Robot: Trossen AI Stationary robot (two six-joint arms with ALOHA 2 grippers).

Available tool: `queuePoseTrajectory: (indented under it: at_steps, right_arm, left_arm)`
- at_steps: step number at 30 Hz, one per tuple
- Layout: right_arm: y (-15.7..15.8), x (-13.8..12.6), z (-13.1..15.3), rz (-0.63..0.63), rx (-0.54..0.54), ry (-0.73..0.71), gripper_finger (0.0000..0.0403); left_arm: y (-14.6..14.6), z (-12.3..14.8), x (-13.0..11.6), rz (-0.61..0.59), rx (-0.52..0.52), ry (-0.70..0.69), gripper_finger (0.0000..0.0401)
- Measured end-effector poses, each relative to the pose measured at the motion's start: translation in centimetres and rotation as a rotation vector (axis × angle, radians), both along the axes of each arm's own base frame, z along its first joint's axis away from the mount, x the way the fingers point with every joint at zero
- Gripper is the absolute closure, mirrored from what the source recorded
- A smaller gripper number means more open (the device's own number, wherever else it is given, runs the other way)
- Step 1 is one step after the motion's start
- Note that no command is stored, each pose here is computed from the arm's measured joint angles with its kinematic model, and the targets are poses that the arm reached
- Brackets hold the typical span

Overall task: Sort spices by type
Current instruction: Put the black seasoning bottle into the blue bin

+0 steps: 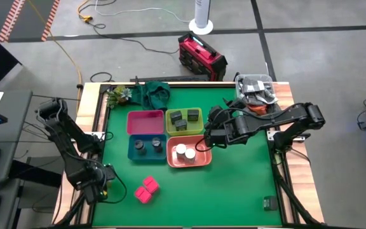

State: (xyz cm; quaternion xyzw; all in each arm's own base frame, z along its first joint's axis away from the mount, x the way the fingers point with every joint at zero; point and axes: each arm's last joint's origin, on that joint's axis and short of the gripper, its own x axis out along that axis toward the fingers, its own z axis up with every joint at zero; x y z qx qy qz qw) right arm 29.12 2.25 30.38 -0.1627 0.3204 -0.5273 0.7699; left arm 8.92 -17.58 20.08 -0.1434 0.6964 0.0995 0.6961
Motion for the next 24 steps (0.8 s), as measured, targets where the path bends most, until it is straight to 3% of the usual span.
queuePoseTrajectory:
  at_steps: [3, 10, 16, 24]
  right_arm:
    - [0.0, 0.0, 0.0, 0.001, 0.002, -0.002, 0.0086]
    - [0.1, 0.6, 0.1, 0.031, 0.021, -0.003, 0.0086]
    - [-0.1, 0.9, 0.2, 0.035, 0.021, -0.008, 0.0086]
    - [-0.1, 0.9, 0.2, 0.036, 0.023, -0.008, 0.0086]
  left_arm:
    - [0.0, 0.0, 0.0, 0.0, -0.002, -0.003, 0.0213]
    - [0.7, 0.9, 0.4, 0.019, -0.045, -0.03, 0.0212]
    - [3.2, 2.6, 1.6, 0.043, -0.07, -0.147, 0.0206]
    - [6.8, 7.3, 4.6, 0.036, -0.085, -0.335, 0.0203]
